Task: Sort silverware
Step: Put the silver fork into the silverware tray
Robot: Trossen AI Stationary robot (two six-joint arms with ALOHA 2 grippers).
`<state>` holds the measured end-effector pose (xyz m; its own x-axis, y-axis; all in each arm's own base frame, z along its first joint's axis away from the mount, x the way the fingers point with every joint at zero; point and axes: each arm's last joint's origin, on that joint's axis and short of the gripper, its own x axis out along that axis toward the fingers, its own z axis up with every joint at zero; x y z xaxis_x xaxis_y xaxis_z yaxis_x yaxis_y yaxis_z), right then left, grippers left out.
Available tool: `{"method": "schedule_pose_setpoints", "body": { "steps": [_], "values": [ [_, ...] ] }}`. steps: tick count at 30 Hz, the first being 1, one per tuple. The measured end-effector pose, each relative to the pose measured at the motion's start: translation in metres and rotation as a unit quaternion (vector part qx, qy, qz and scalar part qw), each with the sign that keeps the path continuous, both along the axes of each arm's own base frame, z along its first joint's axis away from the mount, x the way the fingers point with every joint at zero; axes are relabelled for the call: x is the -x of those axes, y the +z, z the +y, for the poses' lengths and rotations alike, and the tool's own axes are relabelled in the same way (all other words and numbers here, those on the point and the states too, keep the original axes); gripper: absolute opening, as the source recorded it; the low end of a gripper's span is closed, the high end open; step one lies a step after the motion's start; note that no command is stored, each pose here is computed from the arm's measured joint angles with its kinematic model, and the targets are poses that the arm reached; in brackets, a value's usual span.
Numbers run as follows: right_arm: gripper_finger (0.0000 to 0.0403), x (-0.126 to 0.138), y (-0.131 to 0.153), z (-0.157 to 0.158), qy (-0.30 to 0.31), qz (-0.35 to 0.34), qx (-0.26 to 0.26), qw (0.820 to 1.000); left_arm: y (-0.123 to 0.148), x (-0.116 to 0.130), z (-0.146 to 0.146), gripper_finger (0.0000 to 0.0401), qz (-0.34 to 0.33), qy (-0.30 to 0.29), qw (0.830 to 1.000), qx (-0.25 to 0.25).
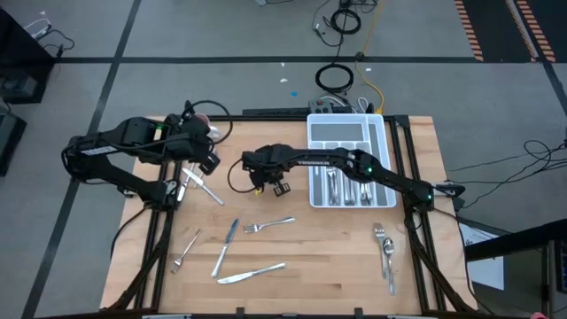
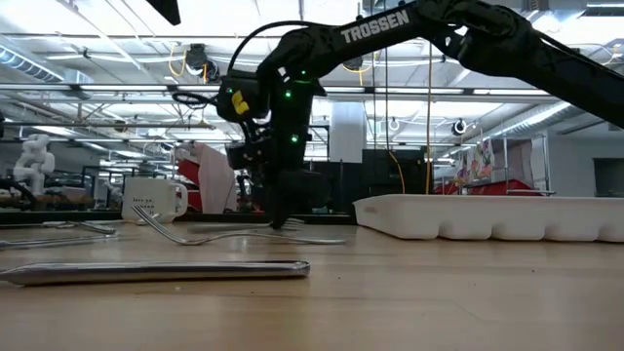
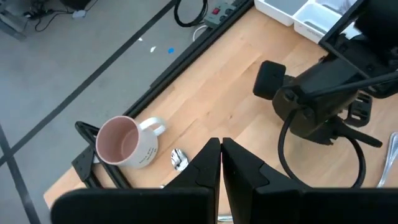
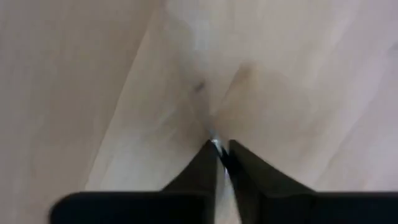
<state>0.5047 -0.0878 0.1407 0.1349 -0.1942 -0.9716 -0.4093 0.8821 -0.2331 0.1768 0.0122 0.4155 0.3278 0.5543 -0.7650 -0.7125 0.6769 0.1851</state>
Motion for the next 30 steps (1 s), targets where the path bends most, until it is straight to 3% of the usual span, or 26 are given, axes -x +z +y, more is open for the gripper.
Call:
{"method": "schedule_pose_setpoints", "body": {
  "steps": [2,10,16,21,23,26,30],
  "values": [
    [0.0009,0.001,-0.001,0.003,-0.004,0.009,-0.002,1.0,0.0,0.0,0.0,0.0025,-0.002,0.0,1.0,0.0],
    [0.0001,0.007,0.012,0.012,-0.017,0.03,-0.022,0.999,0.0,-0.001,0.0,0.0025,-0.005,0.0,1.0,-0.001],
    [0.0001,0.029,0.075,0.014,0.001,0.026,-0.016,1.0,0.001,-0.001,0.0,0.0025,-0.004,0.001,1.0,-0.006],
    [0.0,0.069,0.135,0.011,0.068,0.075,0.006,0.995,0.001,-0.001,0.0,0.0025,-0.004,0.0,1.0,-0.006],
    [0.0,0.082,0.154,0.004,0.078,0.065,0.021,0.995,0.001,-0.001,0.0,0.0025,-0.004,0.001,1.0,-0.007],
    [0.0,0.098,0.169,-0.011,0.097,0.055,0.003,0.994,0.001,0.0,0.0,0.0025,-0.005,0.002,1.0,-0.007],
    [0.0,0.112,0.17,-0.028,0.061,0.06,-0.006,0.996,0.001,-0.001,0.0,0.0025,-0.007,0.003,1.0,-0.007]
  ]
}}
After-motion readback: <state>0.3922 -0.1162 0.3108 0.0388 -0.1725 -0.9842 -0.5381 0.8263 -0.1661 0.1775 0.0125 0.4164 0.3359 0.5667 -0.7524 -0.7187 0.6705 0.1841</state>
